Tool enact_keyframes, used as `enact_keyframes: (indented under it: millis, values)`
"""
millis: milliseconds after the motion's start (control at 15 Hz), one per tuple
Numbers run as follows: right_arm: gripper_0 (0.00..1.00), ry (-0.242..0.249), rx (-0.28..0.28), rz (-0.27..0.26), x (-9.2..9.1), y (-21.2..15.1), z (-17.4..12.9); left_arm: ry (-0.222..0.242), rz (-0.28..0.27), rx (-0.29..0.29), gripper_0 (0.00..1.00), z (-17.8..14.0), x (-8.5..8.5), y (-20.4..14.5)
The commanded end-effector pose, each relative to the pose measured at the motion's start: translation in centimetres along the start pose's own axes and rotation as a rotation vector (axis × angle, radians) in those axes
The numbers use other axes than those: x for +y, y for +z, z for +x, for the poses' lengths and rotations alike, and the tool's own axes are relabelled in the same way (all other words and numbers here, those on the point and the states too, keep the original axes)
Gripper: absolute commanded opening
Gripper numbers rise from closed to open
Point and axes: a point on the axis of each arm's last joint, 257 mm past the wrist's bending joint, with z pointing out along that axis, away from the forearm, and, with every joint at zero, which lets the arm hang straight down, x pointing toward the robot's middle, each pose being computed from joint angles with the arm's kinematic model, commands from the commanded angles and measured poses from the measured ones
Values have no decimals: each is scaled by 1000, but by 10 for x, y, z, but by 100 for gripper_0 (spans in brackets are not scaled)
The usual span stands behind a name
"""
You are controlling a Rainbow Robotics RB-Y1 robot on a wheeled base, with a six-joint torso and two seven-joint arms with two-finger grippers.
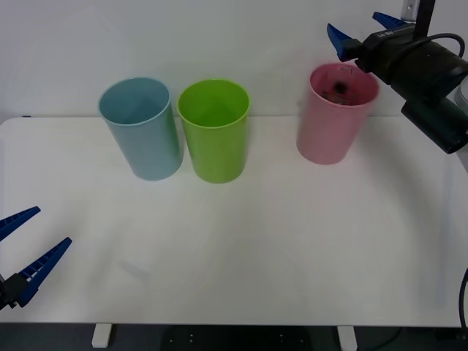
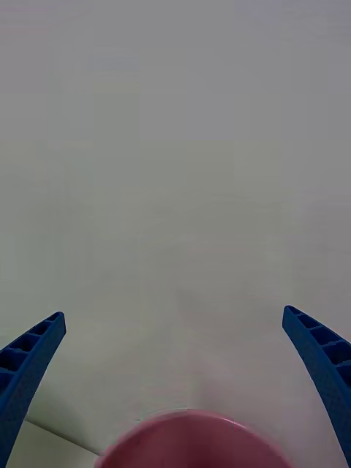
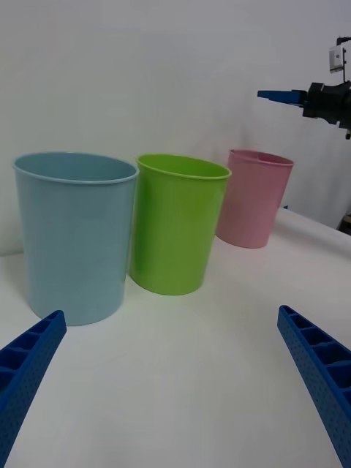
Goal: Grasp the object on the table and drop it into the matching bin: aluminum can to the light blue bin, PET bottle to the pink bin.
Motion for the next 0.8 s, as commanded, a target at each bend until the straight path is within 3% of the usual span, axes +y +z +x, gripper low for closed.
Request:
enact_keyframes:
  millis: [67, 533, 800]
  values:
    - [100, 6, -17, -23, 12, -6, -3, 0, 0, 0, 100, 0, 0, 0]
    - [100, 11, -54, -90, 51, -48, 0, 0, 0, 0, 100, 0, 0, 0]
    - [100, 0, -50, -184, 78, -83, 3, 0, 0, 0, 100, 0, 0, 0]
